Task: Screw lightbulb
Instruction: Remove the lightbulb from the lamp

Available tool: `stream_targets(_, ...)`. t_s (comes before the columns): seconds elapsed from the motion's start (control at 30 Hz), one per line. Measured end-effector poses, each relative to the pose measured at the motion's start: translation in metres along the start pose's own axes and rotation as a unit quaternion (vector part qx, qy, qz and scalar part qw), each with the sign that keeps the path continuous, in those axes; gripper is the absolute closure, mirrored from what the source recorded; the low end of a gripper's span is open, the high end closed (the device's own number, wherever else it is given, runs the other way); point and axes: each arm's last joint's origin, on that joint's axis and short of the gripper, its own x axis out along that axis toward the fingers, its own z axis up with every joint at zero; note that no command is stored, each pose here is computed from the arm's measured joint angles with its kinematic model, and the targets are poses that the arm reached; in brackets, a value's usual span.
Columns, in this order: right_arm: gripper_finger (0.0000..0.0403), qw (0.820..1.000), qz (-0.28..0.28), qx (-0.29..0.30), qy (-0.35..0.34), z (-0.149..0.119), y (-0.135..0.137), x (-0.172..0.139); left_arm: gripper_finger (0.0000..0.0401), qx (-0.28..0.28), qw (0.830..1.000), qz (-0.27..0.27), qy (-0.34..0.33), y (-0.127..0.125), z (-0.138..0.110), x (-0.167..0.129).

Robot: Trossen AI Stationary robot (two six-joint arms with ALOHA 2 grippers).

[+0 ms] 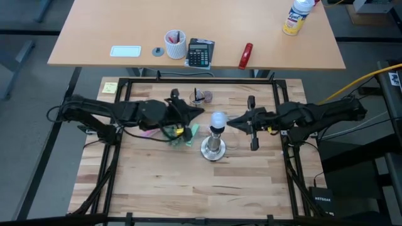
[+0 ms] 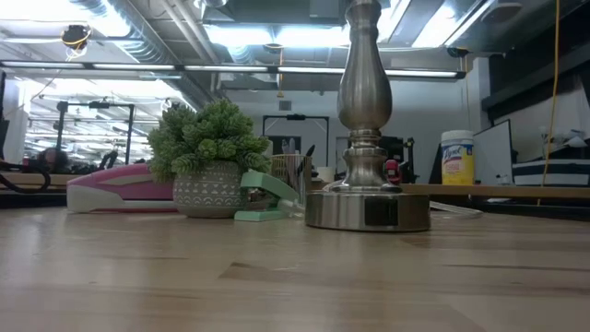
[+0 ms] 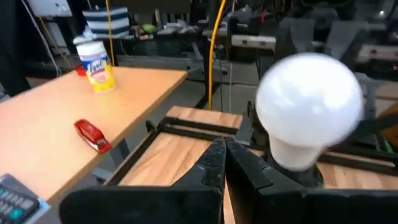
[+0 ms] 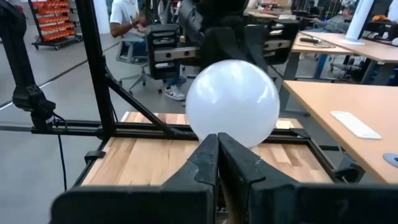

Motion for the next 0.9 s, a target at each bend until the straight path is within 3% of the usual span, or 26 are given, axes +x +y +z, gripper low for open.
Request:
stream_targets(0.4,0.0386,0.998,0.051,0.012,-0.029,0.005,0.003,0.001,0.04,0.005,1.0,0.002,-0.016,0.0,0.002,0.006)
stream_targets(0.67,0.0386,0.998,0.052,0.012,-0.03,0.006,0.003,0.001,0.04,-0.002,1.0,-0.019,-0.025,-0.001,0.004,0.006)
stream_targets(0.9,0.0386,0.998,0.047,0.01,-0.03,0.006,0.003,0.001,0.04,0.009,0.999,-0.026,-0.018,-0.013,-0.008,0.024)
